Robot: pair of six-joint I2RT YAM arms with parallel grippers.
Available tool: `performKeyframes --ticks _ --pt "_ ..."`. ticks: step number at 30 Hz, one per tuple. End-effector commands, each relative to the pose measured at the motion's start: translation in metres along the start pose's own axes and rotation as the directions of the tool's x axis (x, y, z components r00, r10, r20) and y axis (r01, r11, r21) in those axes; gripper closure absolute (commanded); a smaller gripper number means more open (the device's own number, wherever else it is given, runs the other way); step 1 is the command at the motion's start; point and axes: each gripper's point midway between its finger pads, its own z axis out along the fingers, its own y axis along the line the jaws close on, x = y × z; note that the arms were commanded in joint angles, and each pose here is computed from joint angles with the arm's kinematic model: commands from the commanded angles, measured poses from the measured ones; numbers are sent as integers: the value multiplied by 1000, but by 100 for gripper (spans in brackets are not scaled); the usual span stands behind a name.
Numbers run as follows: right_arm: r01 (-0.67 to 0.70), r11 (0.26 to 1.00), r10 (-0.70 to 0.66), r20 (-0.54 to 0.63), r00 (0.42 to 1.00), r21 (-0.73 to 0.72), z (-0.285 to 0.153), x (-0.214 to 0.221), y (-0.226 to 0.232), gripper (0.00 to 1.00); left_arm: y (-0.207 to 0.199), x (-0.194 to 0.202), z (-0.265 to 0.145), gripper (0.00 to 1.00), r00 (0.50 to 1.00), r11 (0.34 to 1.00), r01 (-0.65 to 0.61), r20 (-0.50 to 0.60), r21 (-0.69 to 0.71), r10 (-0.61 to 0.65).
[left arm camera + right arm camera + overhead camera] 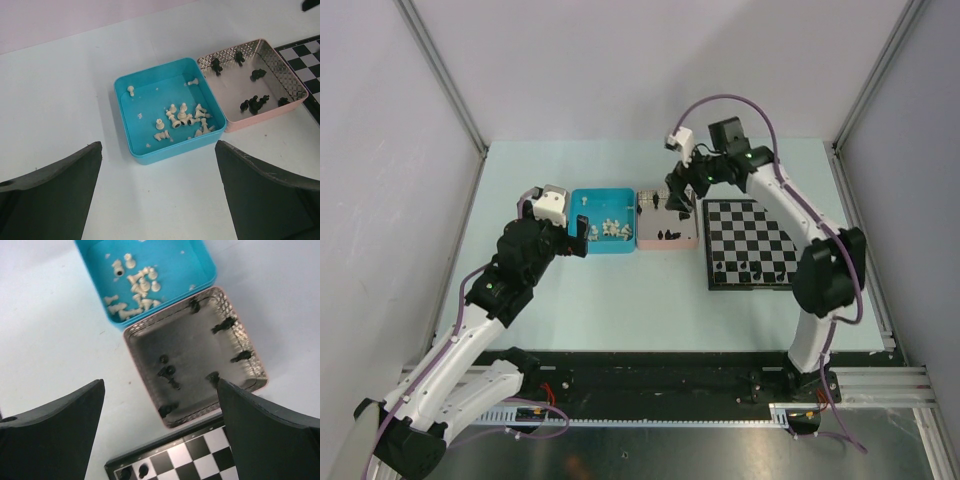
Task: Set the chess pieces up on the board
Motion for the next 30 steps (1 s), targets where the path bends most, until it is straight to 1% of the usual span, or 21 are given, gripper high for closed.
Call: performKeyframes --ticks 1,3,4,6,7,9,10,12,13,14,15,16,17,22,25,30 --pt "-92 995 96 -117 988 40 22 5 -15 0 7 -5 0 0 999 999 -30 25 -28 31" --pt "-84 995 90 -119 989 54 31 -3 -23 0 7 -6 0 0 999 999 -32 26 -29 33" --pt "-106 992 115 -157 981 65 43 10 -27 0 8 -6 0 0 999 999 -31 28 -32 32" --pt "-83 992 97 -164 982 90 51 4 -32 0 9 -6 -1 0 999 999 -33 27 -35 34" --pt "-86 989 109 -204 973 117 62 17 -39 0 8 -5 -1 0 999 999 -33 26 -35 34" --pt "-71 987 103 -219 970 147 70 17 -46 2 9 -5 0 0 999 999 -36 24 -38 37" --pt "-57 982 101 -245 964 180 71 22 -53 5 10 -6 -1 0 999 999 -36 27 -39 37" --pt "-43 979 101 -294 951 198 82 38 -62 10 10 -6 -1 0 999 999 -34 27 -39 35" --pt "-18 973 92 -313 945 232 79 38 -70 16 10 -6 -1 0 999 999 -36 27 -41 37" --pt "2 975 79 -352 933 224 86 52 -74 18 10 -6 -1 0 999 999 -37 27 -39 38" --pt "19 975 65 -368 928 222 87 54 -77 22 10 -6 -1 0 999 999 -35 27 -41 36" --pt "35 973 60 -392 918 230 87 59 -81 29 10 -6 -1 0 999 999 -36 27 -39 37" --pt "68 973 30 -410 912 221 87 63 -84 32 10 -6 -1 0 999 999 -36 30 -40 38" --pt "147 968 -26 -503 864 202 93 90 -95 47 10 -8 -2 0 999 999 -37 34 -40 38" --pt "168 970 -49 -536 843 176 92 100 -97 51 10 -7 -2 0 999 999 -35 31 -40 37" --pt "184 972 -67 -579 813 146 93 116 -98 53 10 -6 -1 0 999 999 -36 28 -36 37"
